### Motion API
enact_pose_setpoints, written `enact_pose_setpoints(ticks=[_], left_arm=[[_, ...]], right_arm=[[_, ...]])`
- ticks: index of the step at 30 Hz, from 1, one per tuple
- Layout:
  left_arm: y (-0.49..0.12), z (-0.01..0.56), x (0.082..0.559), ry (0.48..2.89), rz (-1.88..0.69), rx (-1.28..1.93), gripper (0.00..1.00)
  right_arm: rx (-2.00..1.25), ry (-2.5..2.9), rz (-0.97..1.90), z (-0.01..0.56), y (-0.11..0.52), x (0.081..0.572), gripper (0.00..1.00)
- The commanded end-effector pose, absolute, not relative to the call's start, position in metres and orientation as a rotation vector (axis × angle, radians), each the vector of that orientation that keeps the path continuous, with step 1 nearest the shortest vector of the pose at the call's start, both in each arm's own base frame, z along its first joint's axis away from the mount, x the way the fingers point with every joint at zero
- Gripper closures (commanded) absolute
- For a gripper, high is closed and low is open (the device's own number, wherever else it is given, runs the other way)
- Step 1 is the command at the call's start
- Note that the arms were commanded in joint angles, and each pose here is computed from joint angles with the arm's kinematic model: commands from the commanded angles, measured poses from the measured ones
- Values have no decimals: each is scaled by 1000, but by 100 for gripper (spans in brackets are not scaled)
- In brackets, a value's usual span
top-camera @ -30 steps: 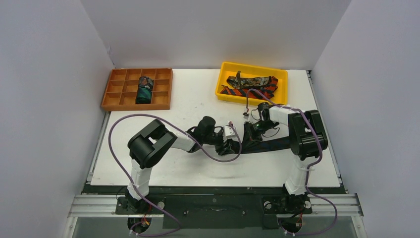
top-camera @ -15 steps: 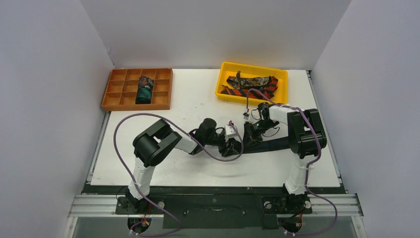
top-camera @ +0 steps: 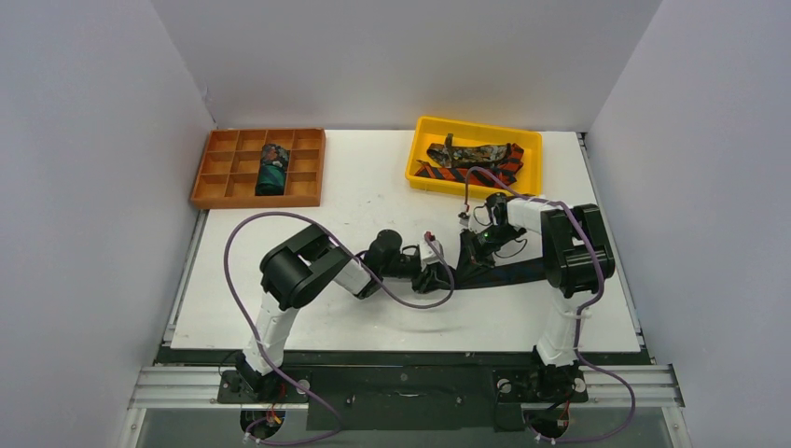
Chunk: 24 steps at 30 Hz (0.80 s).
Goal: Roll the ties
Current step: Roll the tie at the center of the board.
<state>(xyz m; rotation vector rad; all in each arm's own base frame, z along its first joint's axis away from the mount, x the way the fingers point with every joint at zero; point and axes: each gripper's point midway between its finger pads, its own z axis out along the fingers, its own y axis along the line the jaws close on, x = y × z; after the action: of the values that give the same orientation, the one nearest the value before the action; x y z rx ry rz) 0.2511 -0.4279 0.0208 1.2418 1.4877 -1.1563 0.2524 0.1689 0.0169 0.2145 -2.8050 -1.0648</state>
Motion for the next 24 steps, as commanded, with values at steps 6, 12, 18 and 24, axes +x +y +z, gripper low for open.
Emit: enact_pose_setpoints(ticks=[6,12,18,24], left_arm=[[-385,-46,246,1841,-846,1628,87],[-349,-61,245,1978,-707,1777,88],[-350,-60,240,1982,-684,1836,88],[-352,-59,238,1978,-679,1865,88]], right_arm=[[353,-2947,-911,2,151,263,81],[252,-2994,-1167,59,136,266,57],[204,-2978,-1340,76,166,277,53],[187,-2976,-1316,57,175,284,57]])
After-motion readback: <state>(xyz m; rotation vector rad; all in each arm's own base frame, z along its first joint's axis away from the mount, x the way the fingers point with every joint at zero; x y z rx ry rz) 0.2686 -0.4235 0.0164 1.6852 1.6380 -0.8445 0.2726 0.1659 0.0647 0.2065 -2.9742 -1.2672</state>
